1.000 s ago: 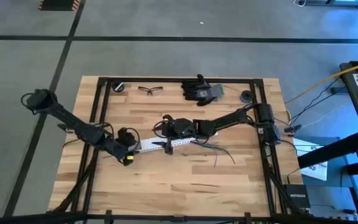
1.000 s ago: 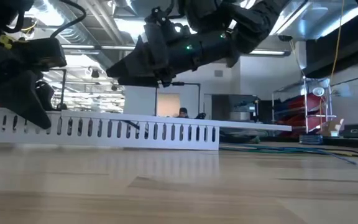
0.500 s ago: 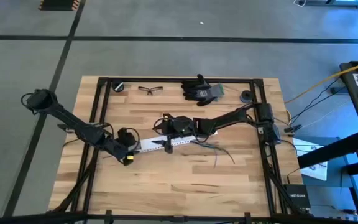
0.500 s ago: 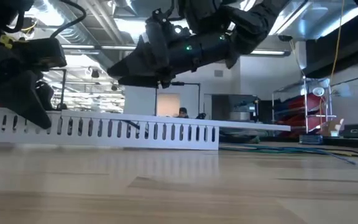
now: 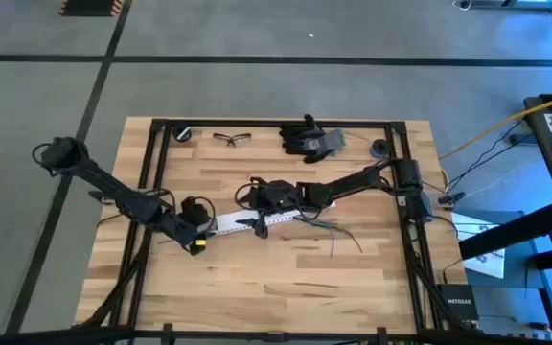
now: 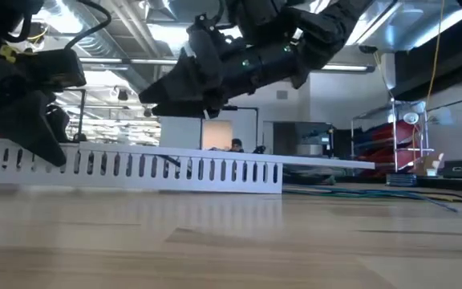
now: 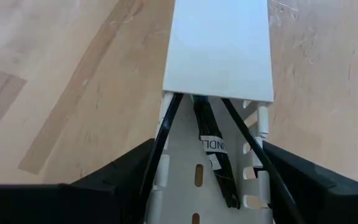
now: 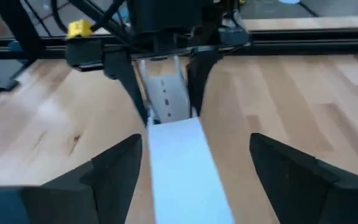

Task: Ziptie cables
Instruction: Close the white cable duct

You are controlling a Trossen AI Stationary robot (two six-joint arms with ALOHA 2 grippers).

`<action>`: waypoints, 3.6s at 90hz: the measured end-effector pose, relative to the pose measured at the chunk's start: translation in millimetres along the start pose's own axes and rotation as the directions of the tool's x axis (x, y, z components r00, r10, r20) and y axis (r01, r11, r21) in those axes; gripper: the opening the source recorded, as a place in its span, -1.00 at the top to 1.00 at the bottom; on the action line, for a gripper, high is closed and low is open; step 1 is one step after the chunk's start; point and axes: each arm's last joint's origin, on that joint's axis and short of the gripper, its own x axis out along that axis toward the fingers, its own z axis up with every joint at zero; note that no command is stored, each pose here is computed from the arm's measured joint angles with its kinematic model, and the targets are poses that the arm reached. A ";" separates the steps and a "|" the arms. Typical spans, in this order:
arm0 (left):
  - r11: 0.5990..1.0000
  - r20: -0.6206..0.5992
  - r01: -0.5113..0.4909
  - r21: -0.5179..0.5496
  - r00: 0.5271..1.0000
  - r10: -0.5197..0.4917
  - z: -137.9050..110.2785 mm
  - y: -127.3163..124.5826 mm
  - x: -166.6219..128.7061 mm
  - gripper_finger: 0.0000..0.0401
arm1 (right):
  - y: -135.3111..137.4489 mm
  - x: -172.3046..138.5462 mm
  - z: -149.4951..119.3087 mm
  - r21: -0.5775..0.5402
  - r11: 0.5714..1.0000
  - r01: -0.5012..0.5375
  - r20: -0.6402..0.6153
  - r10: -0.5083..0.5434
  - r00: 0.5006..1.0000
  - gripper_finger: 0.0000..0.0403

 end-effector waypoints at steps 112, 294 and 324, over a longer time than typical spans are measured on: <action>1.000 0.002 0.003 -0.009 1.000 -0.003 0.2 -0.3 -0.1 -0.18 | -0.3 0.2 -0.7 -0.026 1.000 0.009 -0.018 -0.010 1.000 -0.41; 1.000 0.009 0.000 -0.032 1.000 0.001 -0.9 -1.6 -1.1 -0.18 | 1.4 0.3 -3.3 -0.066 0.998 -0.023 -0.047 0.020 0.999 -0.41; 0.999 0.013 -0.001 -0.033 1.000 0.002 -0.7 -1.6 -1.1 -0.18 | 8.3 24.1 -21.1 -0.106 0.993 -0.043 -0.039 0.039 0.998 -0.41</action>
